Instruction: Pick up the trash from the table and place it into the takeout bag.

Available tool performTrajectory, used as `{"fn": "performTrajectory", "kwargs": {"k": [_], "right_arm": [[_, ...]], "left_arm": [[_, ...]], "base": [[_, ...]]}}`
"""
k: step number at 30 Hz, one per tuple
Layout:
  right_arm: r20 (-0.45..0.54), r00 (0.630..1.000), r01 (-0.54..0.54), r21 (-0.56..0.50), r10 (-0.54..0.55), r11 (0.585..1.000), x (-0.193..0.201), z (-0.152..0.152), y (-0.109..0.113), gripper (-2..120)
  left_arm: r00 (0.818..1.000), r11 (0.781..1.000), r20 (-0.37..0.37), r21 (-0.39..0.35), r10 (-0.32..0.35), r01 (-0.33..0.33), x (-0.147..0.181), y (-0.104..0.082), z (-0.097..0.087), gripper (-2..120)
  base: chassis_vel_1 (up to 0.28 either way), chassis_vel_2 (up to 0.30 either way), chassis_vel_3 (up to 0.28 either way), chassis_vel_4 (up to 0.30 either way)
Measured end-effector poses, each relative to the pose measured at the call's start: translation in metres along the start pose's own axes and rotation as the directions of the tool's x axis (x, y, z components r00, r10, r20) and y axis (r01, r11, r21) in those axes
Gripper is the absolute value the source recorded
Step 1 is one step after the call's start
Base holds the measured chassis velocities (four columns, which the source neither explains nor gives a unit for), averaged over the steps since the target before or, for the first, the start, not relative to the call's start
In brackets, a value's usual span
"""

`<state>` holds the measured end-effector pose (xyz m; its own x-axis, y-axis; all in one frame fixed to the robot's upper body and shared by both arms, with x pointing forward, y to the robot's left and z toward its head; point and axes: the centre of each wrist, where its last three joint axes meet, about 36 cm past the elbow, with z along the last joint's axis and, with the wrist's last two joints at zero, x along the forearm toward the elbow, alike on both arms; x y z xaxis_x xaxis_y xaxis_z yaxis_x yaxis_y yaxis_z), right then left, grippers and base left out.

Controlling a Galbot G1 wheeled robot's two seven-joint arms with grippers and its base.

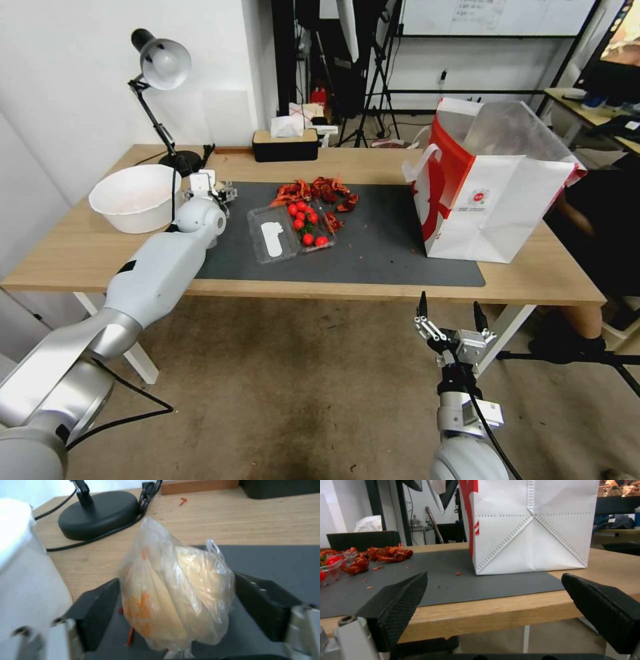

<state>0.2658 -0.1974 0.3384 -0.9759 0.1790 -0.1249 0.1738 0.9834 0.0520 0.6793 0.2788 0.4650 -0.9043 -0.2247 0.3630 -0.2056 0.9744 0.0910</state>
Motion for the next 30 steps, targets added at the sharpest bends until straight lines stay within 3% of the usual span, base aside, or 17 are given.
{"fn": "performTrajectory", "kwargs": {"k": [10,19,21,26,28,29,30], "right_arm": [[-0.004,1.0,-0.004,0.003,0.004,1.0,0.001,0.001,-0.002,100],[-0.005,1.0,-0.004,0.002,0.005,1.0,0.002,0.002,-0.001,100],[-0.005,1.0,-0.004,0.002,0.004,1.0,0.002,0.002,-0.001,100],[-0.005,1.0,-0.004,0.002,0.004,1.0,0.002,0.002,-0.001,100],[-0.005,1.0,-0.003,0.001,0.003,1.0,0.002,0.002,-0.001,100],[-0.005,1.0,-0.003,0.001,0.003,1.0,0.002,0.002,-0.001,100],[-0.005,1.0,-0.003,0.001,0.003,1.0,0.002,0.002,-0.001,100]], "left_arm": [[0.999,1.0,-0.034,-0.014,-0.012,0.011,-0.005,0.001,0.003,48],[1.0,1.0,-0.018,-0.02,0.005,-0.005,-0.002,0.0,0.005,15],[1.0,1.0,-0.007,-0.023,0.011,-0.011,-0.001,0.0,0.005,13],[0.992,0.995,0.083,-0.037,0.1,-0.097,0.009,-0.004,0.001,5],[0.965,0.979,0.166,-0.022,0.203,-0.202,0.016,-0.008,-0.003,5],[0.965,0.979,0.166,-0.022,0.203,-0.202,0.016,-0.008,-0.003,5],[0.94,0.963,0.214,-0.01,0.266,-0.27,0.019,-0.01,-0.005,5]], "base": [[0.0,0.0,0.0,0.0],[0.0,0.0,0.0,0.0],[0.0,0.0,0.0,0.0],[0.0,0.0,0.0,0.0],[0.0,0.0,0.0,0.0],[0.0,0.0,0.0,0.0],[0.0,0.0,0.0,0.0]]}}
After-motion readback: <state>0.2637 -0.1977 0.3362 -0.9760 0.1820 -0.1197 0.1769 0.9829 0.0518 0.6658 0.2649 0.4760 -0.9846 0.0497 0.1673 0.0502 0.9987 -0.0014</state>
